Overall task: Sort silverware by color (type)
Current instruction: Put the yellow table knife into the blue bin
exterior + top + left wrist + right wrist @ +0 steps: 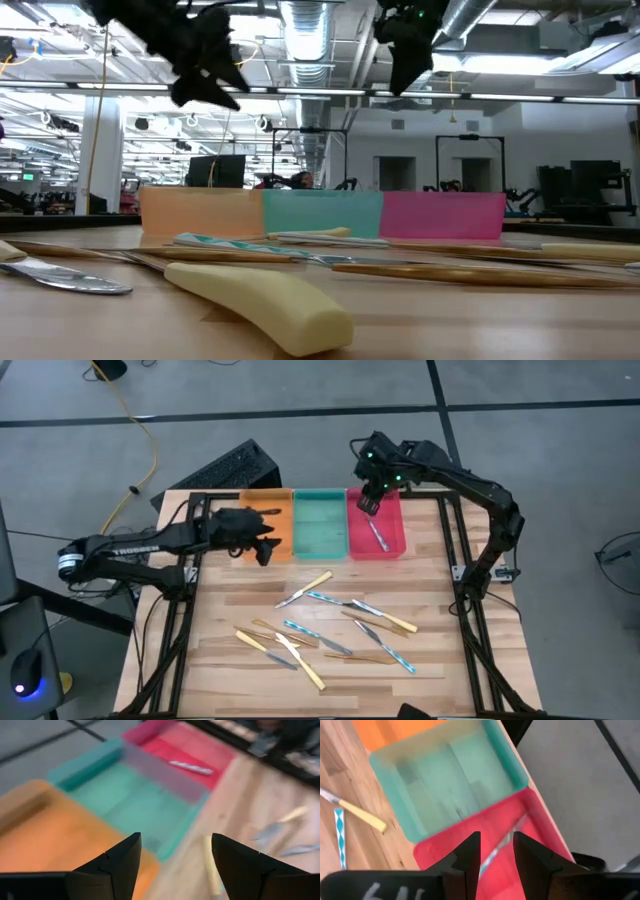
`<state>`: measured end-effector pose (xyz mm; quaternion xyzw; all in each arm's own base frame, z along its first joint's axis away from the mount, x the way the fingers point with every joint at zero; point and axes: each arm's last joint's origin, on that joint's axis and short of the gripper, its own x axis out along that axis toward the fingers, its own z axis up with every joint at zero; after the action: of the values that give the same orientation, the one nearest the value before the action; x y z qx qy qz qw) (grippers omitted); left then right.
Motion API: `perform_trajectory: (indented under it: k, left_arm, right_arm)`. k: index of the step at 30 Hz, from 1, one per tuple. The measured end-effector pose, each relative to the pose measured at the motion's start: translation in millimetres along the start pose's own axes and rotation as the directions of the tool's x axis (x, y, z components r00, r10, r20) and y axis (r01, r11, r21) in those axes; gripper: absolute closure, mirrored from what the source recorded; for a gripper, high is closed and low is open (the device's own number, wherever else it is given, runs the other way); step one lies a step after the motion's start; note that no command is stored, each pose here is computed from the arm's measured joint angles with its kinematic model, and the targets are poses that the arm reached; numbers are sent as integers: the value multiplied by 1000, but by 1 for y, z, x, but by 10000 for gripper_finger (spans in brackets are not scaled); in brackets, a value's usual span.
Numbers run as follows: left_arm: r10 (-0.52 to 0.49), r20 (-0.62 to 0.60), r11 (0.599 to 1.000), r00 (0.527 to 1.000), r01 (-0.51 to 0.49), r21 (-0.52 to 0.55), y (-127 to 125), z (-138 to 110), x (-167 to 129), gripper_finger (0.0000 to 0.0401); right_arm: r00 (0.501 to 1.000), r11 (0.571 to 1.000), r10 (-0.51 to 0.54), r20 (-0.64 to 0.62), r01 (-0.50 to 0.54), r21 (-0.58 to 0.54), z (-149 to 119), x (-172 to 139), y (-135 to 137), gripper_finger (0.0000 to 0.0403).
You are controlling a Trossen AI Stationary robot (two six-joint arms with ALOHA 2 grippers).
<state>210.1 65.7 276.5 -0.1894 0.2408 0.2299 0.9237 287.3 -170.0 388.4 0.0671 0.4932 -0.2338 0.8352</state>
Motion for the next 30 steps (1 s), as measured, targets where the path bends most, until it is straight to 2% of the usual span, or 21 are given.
perform_trajectory:
  k: [2, 4, 8, 11, 13, 15, 17, 19, 21, 25, 27, 30]
  left_arm:
    - [-48, -7, 999, 999, 48, 16, -4, 11, 4, 176]
    - [-58, -14, 995, 998, 59, 77, -8, 18, 9, 176]
    - [-33, -7, 975, 999, 34, 218, -11, 24, 30, 176]
    - [22, -12, 969, 1000, -18, 246, -10, 20, 53, 176]
    - [49, -53, 969, 997, -35, 243, -9, 13, 70, 176]
    - [45, -129, 988, 991, -25, 153, -7, 3, 84, 176]
    - [-24, -214, 997, 977, 39, 64, -9, -7, 93, 176]
    - [-93, -265, 994, 960, 106, 37, -15, -13, 98, 176]
    - [-79, -277, 992, 958, 103, 76, -24, -20, 101, 176]
    - [83, -236, 971, 968, -25, 237, -42, -35, 107, 176]
    - [103, -230, 967, 968, -43, 253, -50, -41, 107, 176]
    - [82, -235, 973, 969, -26, 229, -62, -47, 105, 176]
  right_arm:
    - [1000, 1000, -4, 3, 4, 5, 1, -11, -3, 264]
    - [1000, 1000, -9, 28, 8, 9, 3, -21, -6, 264]
    - [996, 1000, -17, 90, 17, -4, 7, -32, -7, 264]
    - [994, 999, -22, 104, 25, -24, 7, -35, -7, 265]
    - [996, 999, -21, 92, 24, -26, 6, -35, -7, 265]
    - [997, 1000, -17, 75, 19, -25, 4, -36, -6, 265]
    - [998, 1000, -13, 56, 14, -28, -1, -42, -6, 265]
    - [999, 1000, -11, 49, 11, -10, -6, -50, -5, 265]
    - [999, 1000, -11, 49, 9, 29, -10, -57, -6, 265]
    - [997, 998, 1, 82, -7, 65, -14, -70, 2, 265]
    - [995, 999, 15, 102, -20, 46, -16, -77, 9, 265]
    - [992, 999, 38, 120, -42, 26, -19, -85, 18, 265]
